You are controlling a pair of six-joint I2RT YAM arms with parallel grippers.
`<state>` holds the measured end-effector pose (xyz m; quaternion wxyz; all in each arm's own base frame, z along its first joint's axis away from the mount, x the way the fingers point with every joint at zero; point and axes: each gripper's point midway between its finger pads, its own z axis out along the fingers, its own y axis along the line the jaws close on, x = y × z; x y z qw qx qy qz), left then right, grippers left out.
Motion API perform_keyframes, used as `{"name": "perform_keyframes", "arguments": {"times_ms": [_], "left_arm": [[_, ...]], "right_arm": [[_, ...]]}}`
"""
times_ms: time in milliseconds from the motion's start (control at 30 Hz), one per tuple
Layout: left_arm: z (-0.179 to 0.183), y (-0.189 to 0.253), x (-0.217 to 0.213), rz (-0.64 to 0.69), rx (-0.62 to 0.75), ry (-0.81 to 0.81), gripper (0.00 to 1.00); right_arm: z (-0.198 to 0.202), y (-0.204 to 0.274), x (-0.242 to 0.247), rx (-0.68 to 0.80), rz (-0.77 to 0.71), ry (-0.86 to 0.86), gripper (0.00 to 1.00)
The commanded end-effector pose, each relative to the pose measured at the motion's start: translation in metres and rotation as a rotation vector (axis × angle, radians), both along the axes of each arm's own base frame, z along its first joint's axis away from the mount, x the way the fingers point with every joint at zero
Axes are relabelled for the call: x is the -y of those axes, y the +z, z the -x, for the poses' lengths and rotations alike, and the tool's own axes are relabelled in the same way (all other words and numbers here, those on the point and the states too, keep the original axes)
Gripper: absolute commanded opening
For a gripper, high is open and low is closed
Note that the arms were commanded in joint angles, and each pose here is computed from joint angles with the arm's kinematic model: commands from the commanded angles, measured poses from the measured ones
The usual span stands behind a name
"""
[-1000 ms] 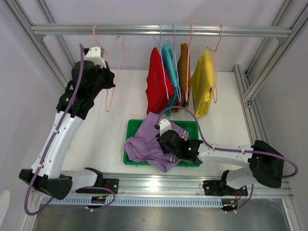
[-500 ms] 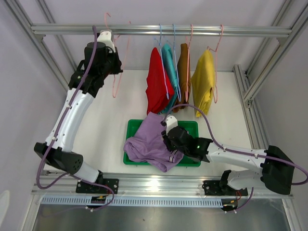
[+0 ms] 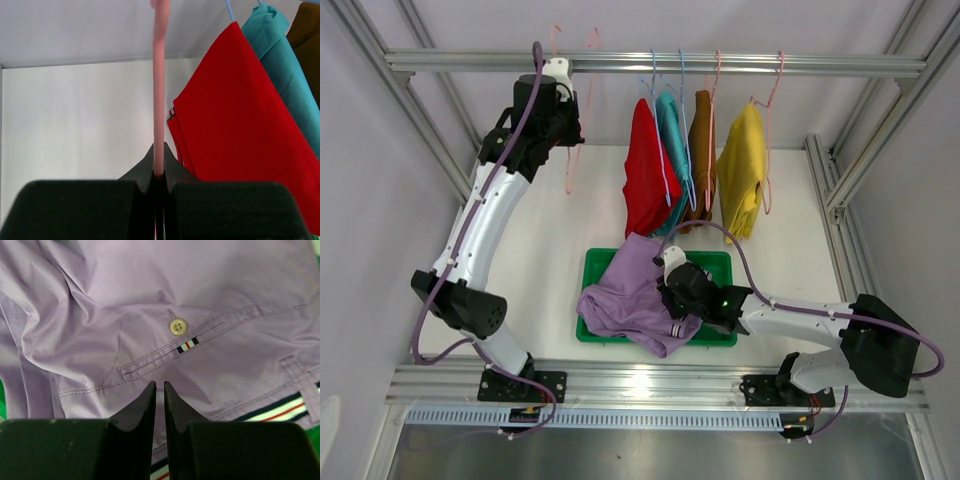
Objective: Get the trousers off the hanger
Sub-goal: Place the hanger at the clothesline.
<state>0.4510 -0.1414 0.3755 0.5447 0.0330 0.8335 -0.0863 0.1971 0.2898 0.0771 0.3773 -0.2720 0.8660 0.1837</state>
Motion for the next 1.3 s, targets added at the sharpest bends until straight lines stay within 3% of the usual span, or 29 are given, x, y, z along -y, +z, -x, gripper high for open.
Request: {"name": "perform_keyframes", "arguments": {"times_ms": [0,567,733,767,867,967,1100,1267], "left_arm": [[-0.01,0.012,0.002,-0.011,0.051,-0.012,0.0],[0.017,-0.034,-0.002,-0.026,-0.041,-0.033,0.01],[0.023,-0.041,-0.001,-0.017,-0.06,-0.043,0.01],[0.025,-0.044,-0.001,-0.014,-0.066,-0.04,0.09],[0.034,-0.047,-0.001,-0.004,-0.072,-0.05,0.31],[0.043,-0.045,-0.003,-0.001,-0.066,-0.055,0.46],[0.057,-0.044,-0.007,0.005,-0.059,-0.062,0.61],[0.073,-0.042,-0.007,0.031,-0.046,-0.078,0.7]], "right_arm": [[-0.001,0.0,-0.012,-0.014,-0.049,0.012,0.15],[0.007,-0.003,-0.014,-0.041,-0.064,0.021,0.14],[0.01,-0.009,-0.014,-0.051,-0.056,0.024,0.25],[0.01,-0.01,-0.014,-0.056,-0.054,0.023,0.35],[0.008,-0.011,-0.022,-0.053,-0.072,0.031,0.47],[0.008,-0.019,-0.027,-0.066,-0.059,0.035,0.54],[0.009,-0.025,-0.037,-0.085,-0.059,0.041,0.6],[0.011,-0.022,-0.047,-0.071,-0.037,0.048,0.62]]}}
